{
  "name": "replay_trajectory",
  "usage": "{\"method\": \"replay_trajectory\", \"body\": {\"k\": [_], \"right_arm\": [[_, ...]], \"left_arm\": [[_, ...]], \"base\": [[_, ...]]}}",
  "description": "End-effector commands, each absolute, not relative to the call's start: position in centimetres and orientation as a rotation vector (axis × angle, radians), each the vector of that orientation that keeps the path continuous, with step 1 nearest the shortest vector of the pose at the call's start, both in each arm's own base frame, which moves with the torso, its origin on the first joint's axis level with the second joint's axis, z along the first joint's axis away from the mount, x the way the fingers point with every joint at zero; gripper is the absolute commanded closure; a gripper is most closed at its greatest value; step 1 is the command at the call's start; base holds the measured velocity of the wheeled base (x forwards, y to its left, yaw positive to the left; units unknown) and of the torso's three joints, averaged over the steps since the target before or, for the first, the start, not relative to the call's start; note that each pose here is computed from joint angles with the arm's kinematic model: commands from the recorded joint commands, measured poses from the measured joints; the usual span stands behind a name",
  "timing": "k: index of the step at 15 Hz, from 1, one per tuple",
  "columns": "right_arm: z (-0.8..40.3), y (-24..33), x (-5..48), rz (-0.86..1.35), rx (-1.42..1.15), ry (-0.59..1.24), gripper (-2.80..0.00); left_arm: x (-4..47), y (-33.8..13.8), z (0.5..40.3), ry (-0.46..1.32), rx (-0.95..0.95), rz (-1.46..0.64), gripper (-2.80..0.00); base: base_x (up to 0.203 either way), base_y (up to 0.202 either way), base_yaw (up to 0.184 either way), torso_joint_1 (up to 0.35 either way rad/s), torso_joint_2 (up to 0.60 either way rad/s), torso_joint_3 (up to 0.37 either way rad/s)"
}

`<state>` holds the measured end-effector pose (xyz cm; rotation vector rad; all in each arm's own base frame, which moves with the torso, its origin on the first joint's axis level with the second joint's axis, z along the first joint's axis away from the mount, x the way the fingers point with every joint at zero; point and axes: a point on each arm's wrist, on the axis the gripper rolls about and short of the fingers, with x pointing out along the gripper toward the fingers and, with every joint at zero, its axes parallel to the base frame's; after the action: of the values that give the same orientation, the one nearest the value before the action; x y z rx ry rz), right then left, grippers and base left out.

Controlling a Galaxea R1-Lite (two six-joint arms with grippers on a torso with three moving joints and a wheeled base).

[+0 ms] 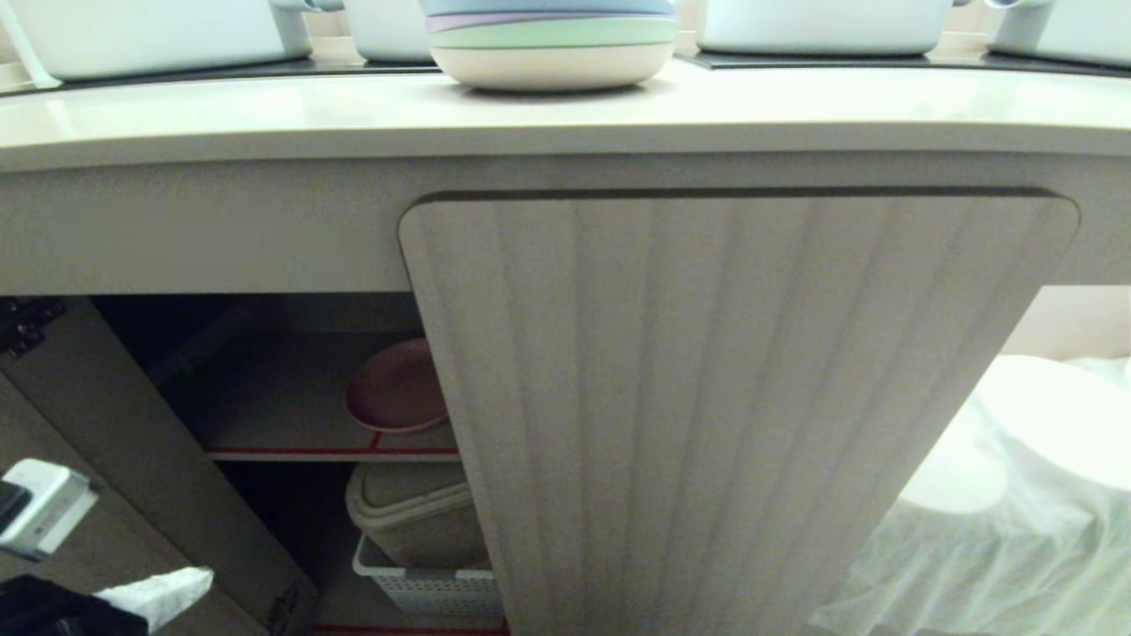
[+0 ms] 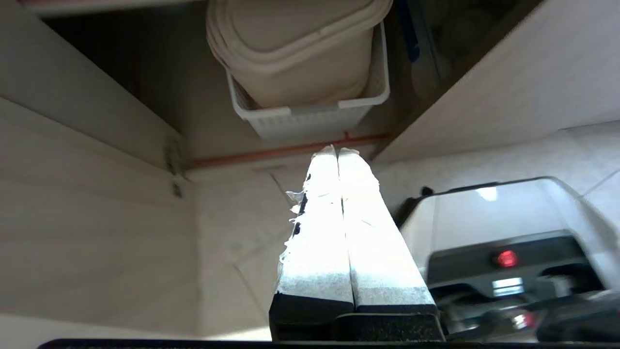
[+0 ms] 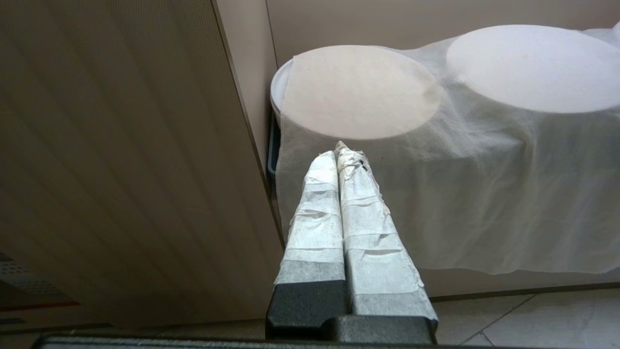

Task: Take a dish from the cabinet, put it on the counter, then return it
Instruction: Take the plate from the cabinet

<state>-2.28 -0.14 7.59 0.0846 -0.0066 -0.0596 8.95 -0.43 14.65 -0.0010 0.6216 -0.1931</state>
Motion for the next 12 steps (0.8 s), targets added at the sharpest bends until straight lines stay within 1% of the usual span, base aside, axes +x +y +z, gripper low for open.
{"method": "replay_trajectory", "body": {"k": [1, 8, 12], "right_arm": [[7.6, -0.1, -2.3, -0.060, 0.086, -0.007, 0.00], [7.6, -0.1, -2.3, -0.061, 0.085, -0.007, 0.00], [7.6, -0.1, -2.3, -0.060, 0.084, -0.007, 0.00]], "left_arm": [[10.5, -0.4, 14.0, 0.681, -0.037, -0.182, 0.00], [12.5, -0.3, 12.7, 0.781, -0.077, -0.099, 0.00], [13.9, -0.3, 12.1, 0.781, -0.061, -0.073, 0.00]], "base": [[0.000, 0.000, 0.000, 0.000, 0.00, 0.000], [0.000, 0.000, 0.000, 0.000, 0.00, 0.000], [0.000, 0.000, 0.000, 0.000, 0.00, 0.000]]}}
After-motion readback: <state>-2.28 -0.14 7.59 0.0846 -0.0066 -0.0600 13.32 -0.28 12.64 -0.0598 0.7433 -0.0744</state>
